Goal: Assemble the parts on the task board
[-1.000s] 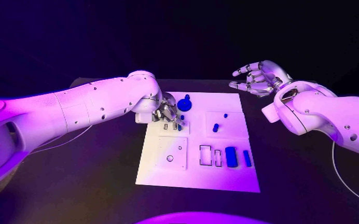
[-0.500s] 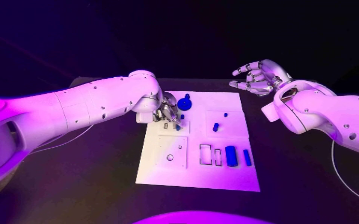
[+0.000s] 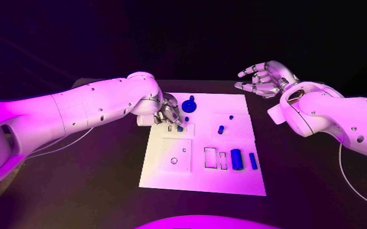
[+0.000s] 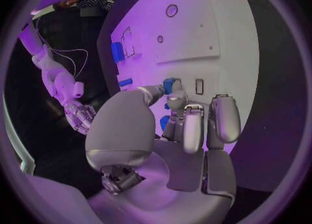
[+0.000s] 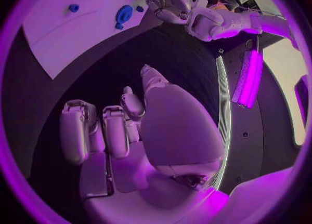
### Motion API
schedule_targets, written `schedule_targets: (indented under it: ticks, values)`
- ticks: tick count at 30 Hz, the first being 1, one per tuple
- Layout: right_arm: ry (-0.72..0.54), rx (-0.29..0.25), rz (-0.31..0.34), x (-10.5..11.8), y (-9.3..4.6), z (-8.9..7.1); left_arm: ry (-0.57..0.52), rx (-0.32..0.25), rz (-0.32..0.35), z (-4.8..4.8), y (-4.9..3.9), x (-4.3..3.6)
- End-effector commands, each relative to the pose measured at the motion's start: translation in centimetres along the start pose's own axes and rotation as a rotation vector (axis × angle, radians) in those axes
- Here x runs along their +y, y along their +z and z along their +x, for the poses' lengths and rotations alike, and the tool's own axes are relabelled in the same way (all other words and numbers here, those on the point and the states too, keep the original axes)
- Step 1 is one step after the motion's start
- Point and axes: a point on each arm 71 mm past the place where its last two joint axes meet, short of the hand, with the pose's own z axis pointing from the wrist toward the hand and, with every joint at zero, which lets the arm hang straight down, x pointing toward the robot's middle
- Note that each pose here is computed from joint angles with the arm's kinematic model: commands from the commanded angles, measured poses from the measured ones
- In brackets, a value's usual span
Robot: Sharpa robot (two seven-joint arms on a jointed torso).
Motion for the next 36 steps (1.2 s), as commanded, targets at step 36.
schedule_targets:
  ticks: [36]
  values:
    - [-0.008, -0.004, 0.002, -0.3, -0.2, -0.3, 0.032, -0.258, 0.051, 2.29, -1.08, 1.19]
